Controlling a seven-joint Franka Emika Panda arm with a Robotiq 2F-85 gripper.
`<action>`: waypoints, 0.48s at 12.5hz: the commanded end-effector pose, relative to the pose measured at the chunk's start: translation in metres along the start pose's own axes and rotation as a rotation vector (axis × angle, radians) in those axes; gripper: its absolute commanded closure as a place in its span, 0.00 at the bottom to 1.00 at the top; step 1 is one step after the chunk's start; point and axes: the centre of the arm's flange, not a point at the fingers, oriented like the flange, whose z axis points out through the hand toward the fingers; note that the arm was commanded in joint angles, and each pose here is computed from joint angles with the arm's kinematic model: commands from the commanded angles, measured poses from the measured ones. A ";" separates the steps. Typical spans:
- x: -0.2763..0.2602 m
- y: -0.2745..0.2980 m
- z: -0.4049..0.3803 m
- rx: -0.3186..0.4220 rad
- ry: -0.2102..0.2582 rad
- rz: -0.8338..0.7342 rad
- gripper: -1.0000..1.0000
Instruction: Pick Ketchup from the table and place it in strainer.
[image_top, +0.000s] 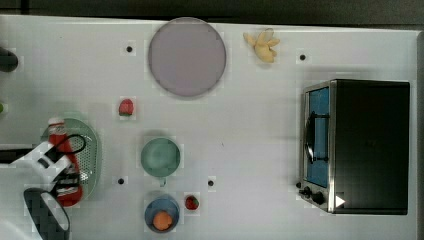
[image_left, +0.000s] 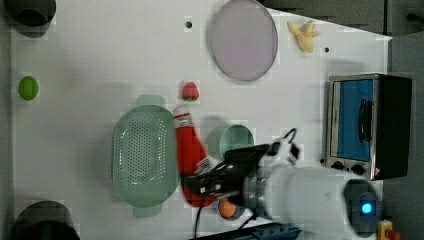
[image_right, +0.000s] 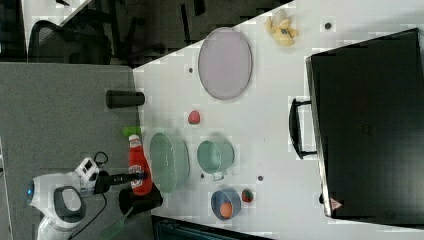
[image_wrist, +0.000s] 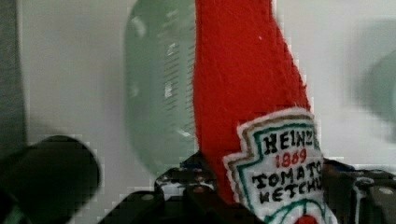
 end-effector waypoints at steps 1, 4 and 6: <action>0.011 -0.013 0.005 0.061 0.036 0.203 0.36; 0.020 -0.013 0.043 0.068 0.028 0.162 0.36; 0.025 -0.010 0.069 0.091 -0.002 0.173 0.22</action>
